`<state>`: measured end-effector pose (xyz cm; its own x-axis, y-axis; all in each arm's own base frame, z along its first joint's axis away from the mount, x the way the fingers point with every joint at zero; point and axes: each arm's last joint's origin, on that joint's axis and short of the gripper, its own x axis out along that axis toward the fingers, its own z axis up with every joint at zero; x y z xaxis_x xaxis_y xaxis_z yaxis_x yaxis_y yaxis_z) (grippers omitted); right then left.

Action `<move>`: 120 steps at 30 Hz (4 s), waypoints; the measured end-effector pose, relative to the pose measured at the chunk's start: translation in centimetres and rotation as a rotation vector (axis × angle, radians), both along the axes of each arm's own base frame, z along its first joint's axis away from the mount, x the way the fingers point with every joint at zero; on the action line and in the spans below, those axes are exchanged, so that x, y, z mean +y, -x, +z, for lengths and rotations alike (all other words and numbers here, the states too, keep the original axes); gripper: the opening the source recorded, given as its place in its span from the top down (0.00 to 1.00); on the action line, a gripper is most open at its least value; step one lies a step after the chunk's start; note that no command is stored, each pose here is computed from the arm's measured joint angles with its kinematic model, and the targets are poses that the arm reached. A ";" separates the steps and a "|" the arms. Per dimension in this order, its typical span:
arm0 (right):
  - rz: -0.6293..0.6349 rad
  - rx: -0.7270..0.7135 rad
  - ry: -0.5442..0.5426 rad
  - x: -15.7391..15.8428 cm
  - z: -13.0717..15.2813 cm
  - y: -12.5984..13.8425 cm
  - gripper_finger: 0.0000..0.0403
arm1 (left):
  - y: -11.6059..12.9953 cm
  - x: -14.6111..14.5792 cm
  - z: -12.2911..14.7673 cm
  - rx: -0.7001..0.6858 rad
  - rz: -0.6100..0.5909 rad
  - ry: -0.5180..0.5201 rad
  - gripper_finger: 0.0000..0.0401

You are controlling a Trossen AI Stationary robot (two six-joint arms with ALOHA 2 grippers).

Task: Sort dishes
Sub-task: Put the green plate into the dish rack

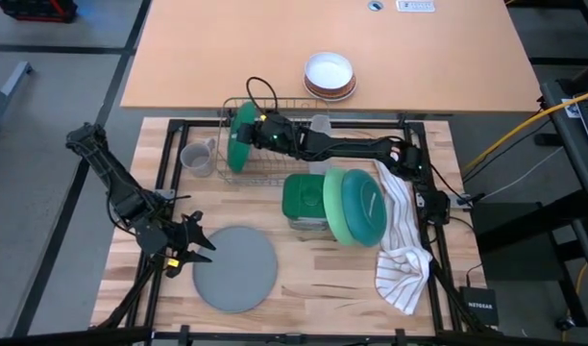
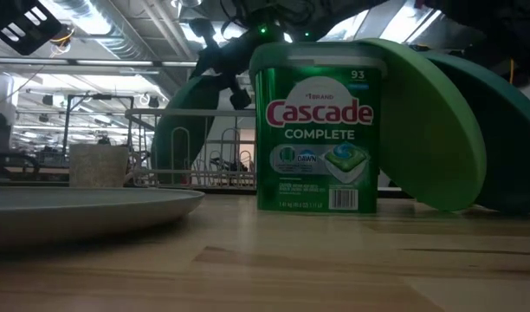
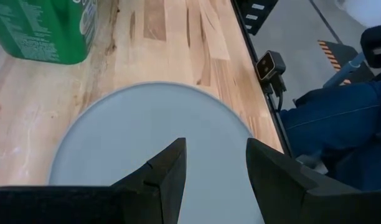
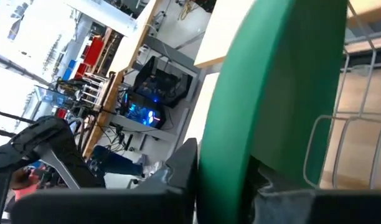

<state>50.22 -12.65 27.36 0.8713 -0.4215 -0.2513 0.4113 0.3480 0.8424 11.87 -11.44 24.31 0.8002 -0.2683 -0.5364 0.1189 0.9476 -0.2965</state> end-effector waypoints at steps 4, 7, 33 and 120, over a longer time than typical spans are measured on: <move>0.040 0.000 0.042 0.0 0.2 -0.1 0.79 | 0.0 0.0 0.0 0.000 -0.003 -0.006 0.61; 0.062 -0.010 0.040 0.1 0.3 -0.1 0.74 | 0.0 0.0 0.0 0.001 -0.004 -0.010 0.61; 0.143 -0.184 0.064 0.3 1.9 -0.4 0.60 | 0.0 0.2 -0.1 -0.004 0.019 -0.035 0.61; 0.154 -0.180 0.068 1.2 1.8 -0.7 0.59 | -4.3 13.1 0.5 0.051 0.720 -0.722 0.86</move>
<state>50.88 -11.42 29.20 0.9548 -0.2908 -0.0614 0.1941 0.4537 0.8698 16.21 1.68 24.77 0.6153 0.6684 -0.4178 -0.5462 0.7437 0.3854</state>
